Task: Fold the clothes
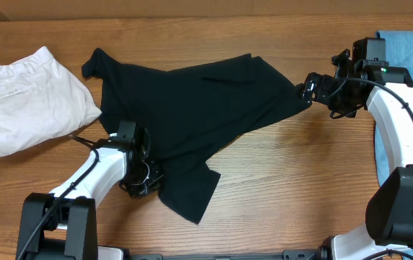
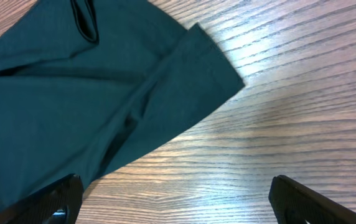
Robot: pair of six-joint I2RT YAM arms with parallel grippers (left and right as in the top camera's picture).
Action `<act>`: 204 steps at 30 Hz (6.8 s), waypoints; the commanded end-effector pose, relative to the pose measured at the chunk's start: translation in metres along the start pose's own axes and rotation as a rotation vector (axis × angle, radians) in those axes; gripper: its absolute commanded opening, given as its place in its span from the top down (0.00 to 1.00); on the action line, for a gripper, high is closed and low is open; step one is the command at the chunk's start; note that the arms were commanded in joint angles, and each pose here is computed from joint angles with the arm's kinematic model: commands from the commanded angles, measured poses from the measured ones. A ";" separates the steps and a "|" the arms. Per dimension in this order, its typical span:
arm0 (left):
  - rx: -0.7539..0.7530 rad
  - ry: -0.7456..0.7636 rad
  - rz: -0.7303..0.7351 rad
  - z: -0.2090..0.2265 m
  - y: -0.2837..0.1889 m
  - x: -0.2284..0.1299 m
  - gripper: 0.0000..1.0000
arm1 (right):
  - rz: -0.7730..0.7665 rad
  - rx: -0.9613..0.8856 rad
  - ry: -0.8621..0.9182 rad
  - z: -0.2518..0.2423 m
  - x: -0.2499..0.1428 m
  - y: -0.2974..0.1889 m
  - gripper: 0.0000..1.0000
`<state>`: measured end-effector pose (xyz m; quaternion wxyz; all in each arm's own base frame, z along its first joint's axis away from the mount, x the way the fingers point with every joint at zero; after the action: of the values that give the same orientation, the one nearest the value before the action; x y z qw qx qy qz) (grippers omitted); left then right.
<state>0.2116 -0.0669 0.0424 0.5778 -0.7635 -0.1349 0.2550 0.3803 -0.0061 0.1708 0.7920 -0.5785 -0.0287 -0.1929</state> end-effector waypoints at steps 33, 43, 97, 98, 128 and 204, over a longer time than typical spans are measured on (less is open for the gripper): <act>0.166 -0.124 -0.106 0.061 -0.012 0.028 0.96 | 0.021 -0.145 -0.104 0.041 -0.002 0.097 0.09; 0.162 -0.120 -0.103 0.061 -0.011 0.028 0.96 | 0.088 -0.170 -0.056 0.029 -0.012 0.137 0.19; 0.160 -0.105 -0.102 0.060 -0.011 0.028 0.96 | 0.084 -0.169 -0.036 0.035 -0.013 0.118 0.50; 0.160 -0.105 -0.102 0.060 -0.011 0.028 0.95 | 0.084 -0.169 -0.036 0.035 -0.013 0.118 0.50; 0.160 -0.097 -0.104 0.060 -0.011 0.028 0.96 | 0.103 -0.177 -0.028 0.030 -0.021 0.126 0.58; -0.169 0.371 -0.714 -0.022 -0.340 -0.049 0.96 | -0.317 -0.200 0.014 0.036 -0.063 -0.228 0.89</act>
<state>0.2158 -0.0123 0.3739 0.5739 -0.7566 -0.2969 -0.0998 0.2552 -0.0113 0.3631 0.6951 -0.6442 -0.0846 -0.3077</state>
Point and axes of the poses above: each gripper's point midway between its finger pads, its own y axis out along the fingers, its own z axis along the line the jaws close on, x = y × z, the point moved 5 cm from there along -y, back along the fingers, and after that the axes turned 1 degree about -y, right-handed, at the moved point
